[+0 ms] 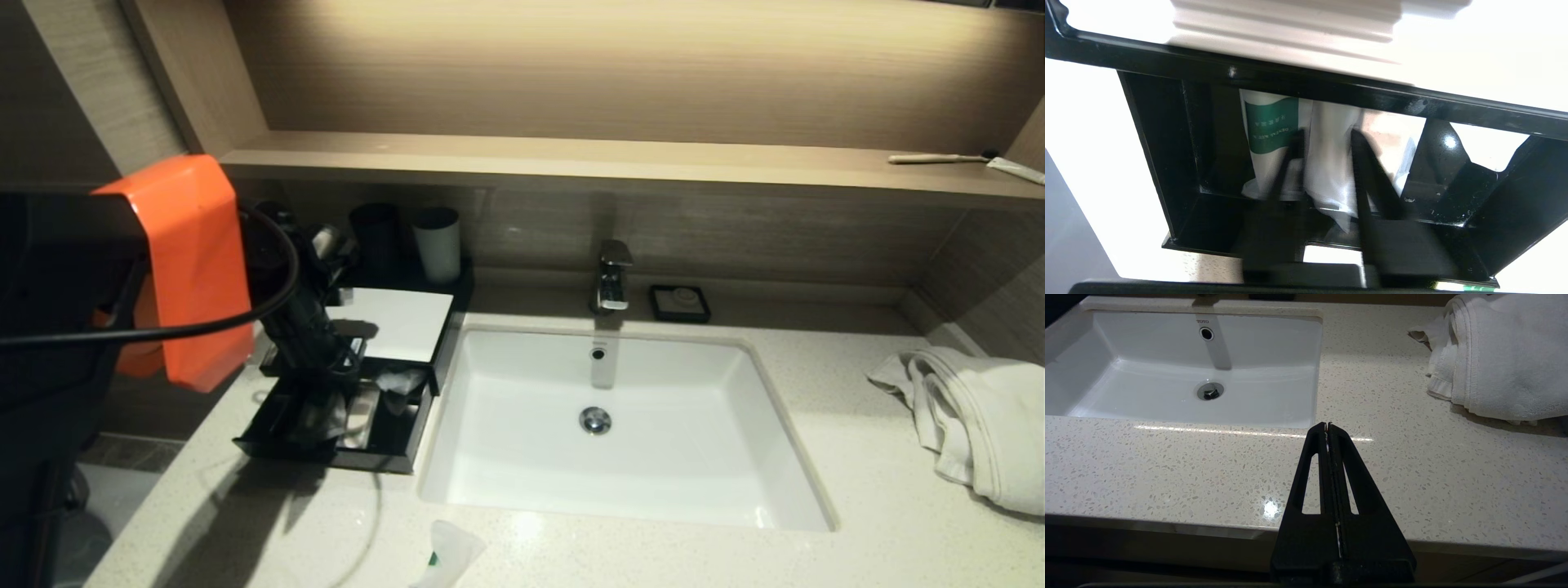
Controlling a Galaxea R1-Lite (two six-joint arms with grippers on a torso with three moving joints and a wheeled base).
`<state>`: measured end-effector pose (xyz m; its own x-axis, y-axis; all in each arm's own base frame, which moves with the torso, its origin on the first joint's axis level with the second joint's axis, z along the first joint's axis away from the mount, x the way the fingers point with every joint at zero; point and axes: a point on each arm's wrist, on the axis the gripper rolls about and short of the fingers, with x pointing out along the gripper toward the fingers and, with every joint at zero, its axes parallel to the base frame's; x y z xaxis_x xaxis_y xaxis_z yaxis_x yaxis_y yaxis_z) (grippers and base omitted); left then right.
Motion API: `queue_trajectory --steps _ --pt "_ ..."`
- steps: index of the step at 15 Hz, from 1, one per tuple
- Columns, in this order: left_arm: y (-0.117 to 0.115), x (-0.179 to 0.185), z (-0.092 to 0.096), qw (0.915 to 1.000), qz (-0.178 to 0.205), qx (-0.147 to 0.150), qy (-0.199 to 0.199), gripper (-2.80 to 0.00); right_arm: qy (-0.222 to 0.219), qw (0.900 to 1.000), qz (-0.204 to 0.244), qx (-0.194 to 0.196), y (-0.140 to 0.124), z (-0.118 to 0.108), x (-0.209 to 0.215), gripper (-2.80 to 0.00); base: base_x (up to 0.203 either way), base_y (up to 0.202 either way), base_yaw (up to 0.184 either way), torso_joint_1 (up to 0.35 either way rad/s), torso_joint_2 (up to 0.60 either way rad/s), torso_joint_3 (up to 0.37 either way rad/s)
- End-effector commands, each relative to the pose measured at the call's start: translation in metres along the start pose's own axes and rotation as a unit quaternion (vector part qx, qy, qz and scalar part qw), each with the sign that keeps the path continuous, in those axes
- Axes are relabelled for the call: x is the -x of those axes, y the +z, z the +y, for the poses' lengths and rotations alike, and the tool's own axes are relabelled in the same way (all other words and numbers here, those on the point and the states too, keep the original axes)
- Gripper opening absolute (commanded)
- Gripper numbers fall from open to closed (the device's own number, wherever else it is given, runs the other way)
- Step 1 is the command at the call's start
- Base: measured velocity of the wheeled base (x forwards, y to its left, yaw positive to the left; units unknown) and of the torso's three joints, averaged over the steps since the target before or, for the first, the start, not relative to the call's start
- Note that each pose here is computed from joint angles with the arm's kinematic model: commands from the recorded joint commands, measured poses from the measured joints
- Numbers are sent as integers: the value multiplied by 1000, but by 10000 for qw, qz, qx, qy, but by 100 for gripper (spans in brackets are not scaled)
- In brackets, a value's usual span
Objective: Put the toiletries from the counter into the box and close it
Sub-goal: Place the bathroom toiletry into the drawer
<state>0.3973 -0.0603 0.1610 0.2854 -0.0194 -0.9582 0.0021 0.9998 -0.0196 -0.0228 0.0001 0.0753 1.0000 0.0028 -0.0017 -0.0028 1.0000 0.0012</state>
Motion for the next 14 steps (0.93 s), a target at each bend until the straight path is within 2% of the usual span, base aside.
queue_trajectory --steps 1,3,7,12,13,14 --pt "-1 1 0 10000 26 -1 5 0 2 10000 -1 -2 0 0 0 -280 0 0 0 0 0 0" --pt "-2 2 0 10000 31 13 5 0 2 10000 -1 -2 0 0 0 -280 0 0 0 0 0 0" --pt "-3 18 0 9998 -193 19 -29 0 2 10000 -1 -2 0 0 0 -280 0 0 0 0 0 0" --pt "-14 68 3 9973 -705 73 -169 0 2 10000 -1 -2 0 0 0 -280 0 0 0 0 0 0" --pt "-20 82 3 9963 -836 58 -198 -122 2 10000 -1 -2 0 0 0 -280 0 0 0 0 0 0" --pt "-26 93 2 9953 -943 29 -222 -280 2 10000 -1 -2 0 0 0 -280 0 0 0 0 0 0"
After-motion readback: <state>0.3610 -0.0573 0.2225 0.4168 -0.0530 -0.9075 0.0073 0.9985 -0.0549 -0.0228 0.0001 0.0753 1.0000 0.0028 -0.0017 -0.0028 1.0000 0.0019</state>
